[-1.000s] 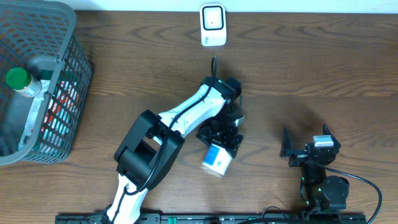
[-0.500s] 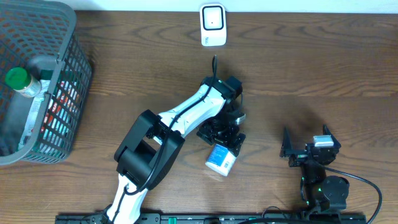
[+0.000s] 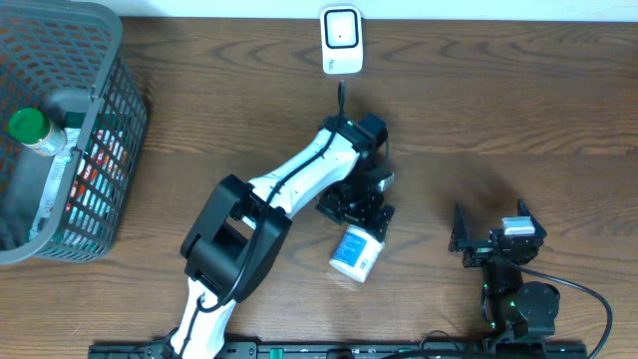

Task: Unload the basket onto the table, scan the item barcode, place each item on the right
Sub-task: 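Hold the jar below the scanner, then set it on the table, then open the left gripper and move it back over the basket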

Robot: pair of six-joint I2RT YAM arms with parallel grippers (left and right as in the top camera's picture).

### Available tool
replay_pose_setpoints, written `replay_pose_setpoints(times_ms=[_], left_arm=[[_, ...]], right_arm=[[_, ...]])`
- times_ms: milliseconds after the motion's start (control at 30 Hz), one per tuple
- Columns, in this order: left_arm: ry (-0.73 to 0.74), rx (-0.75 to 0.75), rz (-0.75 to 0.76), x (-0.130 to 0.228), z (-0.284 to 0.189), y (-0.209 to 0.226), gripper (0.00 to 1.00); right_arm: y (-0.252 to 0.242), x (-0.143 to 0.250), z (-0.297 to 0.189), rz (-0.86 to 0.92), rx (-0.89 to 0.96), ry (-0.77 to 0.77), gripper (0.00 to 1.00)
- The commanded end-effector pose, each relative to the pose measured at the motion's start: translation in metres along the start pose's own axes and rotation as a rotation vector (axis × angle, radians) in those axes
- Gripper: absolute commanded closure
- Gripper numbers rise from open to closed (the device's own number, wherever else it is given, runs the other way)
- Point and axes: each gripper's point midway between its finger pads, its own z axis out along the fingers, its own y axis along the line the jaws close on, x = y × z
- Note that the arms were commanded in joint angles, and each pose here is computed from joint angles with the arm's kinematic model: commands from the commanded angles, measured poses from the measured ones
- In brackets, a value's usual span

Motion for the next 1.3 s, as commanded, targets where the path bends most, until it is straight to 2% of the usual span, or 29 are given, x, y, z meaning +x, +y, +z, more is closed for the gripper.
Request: replay_pose_setpoints(times_ms=[0, 333, 567, 667, 867, 1033, 1267], left_arm=[[-0.036, 0.008, -0.020, -0.009, -0.013, 0.006, 0.04], [-0.146, 0.017, -0.051, -0.028, -0.059, 0.017, 0.04], [-0.361, 0.012, -0.065, -0.034, -0.137, 0.030, 0.04], [-0.462, -0.017, -0.127, -0.025, -0.175, 0.047, 0.04], [-0.691, -0.177, -0.317, 0.015, -0.260, 0.097, 0.04], [-0.915, -0.324, -0.450, 0.066, -0.332, 0.129, 0.04], [-1.225, -0.560, -0.716, 0.149, -0.420, 0.170, 0.03]], right_arm=[[0.000, 0.000, 0.000, 0.012, 0.001, -0.001, 0.01], [0.000, 0.000, 0.000, 0.012, 0.001, -0.001, 0.01], [0.000, 0.000, 0.000, 0.011, 0.001, -0.001, 0.01], [0.000, 0.000, 0.000, 0.012, 0.001, -0.001, 0.01], [0.000, 0.000, 0.000, 0.012, 0.001, -0.001, 0.01], [0.000, 0.000, 0.000, 0.012, 0.001, -0.001, 0.01], [0.000, 0.000, 0.000, 0.012, 0.001, -0.001, 0.01]])
